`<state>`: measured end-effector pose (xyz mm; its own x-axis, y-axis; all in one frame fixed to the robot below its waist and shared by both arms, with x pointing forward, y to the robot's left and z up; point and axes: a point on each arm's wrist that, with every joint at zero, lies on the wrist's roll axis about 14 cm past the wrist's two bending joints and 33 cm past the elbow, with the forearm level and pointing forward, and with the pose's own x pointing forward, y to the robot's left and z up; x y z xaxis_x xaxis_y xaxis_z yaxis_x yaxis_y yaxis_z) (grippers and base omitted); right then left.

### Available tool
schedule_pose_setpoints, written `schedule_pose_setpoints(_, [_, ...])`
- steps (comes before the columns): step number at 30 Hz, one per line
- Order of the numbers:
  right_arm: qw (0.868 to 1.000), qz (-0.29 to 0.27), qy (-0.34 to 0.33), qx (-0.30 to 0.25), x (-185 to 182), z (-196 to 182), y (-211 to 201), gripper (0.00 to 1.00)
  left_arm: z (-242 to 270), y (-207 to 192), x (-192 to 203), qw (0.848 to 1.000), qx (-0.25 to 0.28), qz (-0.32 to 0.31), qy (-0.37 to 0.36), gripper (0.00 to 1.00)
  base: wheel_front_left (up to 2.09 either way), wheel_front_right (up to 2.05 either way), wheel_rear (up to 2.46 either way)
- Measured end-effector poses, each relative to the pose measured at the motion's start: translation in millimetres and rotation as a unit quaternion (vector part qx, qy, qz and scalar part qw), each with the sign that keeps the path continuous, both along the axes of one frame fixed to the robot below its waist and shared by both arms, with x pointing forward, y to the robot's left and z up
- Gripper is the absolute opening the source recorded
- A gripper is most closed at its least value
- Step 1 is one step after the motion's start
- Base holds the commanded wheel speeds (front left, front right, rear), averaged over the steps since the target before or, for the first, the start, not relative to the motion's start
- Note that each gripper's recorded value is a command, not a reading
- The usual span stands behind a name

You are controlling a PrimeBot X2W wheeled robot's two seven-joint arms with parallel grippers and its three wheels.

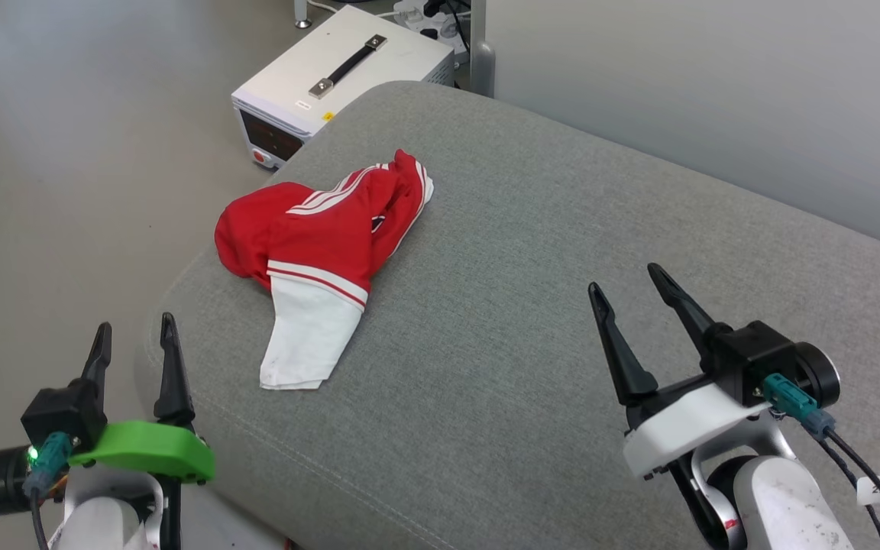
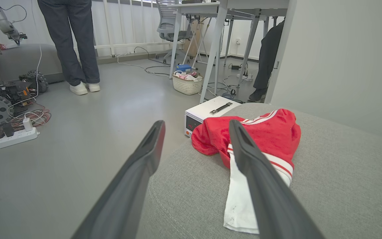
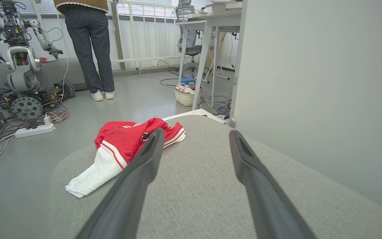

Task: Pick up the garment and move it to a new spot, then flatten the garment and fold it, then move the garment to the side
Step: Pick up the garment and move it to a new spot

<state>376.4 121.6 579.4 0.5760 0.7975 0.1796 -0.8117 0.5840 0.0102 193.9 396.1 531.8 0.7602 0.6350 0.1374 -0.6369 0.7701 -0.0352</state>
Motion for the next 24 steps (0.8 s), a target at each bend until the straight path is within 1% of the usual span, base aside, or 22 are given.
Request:
schedule_pose_setpoints(4, [1.000,-0.009,-0.007,0.003,12.5,4.1,-4.1,1.00,6.3,7.3,20.9,1.000,0.001,-0.011,-0.001,1.00,0.00,0.00,0.00])
schedule_pose_setpoints(6, [1.000,-0.016,-0.008,0.001,20.1,4.0,-7.8,1.00,6.5,10.5,34.6,1.000,-0.007,-0.020,0.004,1.00,0.00,0.00,0.00])
schedule_pose_setpoints(9, [1.000,-0.029,-0.008,0.002,32.5,2.7,-15.1,1.00,10.5,18.8,60.5,0.999,-0.026,-0.033,0.010,1.00,0.00,0.00,0.00])
schedule_pose_setpoints(16, [0.998,-0.061,-0.001,0.000,63.2,-7.6,-31.8,1.00,16.0,27.3,131.3,0.992,-0.060,-0.085,0.065,1.00,0.00,0.00,0.00])
schedule_pose_setpoints(19, [0.997,-0.072,0.002,-0.001,76.1,-13.4,-37.9,1.00,7.3,30.6,155.8,0.986,-0.076,-0.103,0.110,1.00,0.00,0.00,0.00])
schedule_pose_setpoints(24, [0.996,-0.093,0.014,-0.003,96.6,-29.5,-50.4,1.00,-20.9,33.2,187.4,0.965,-0.105,-0.126,0.204,1.00,0.00,0.00,0.00])
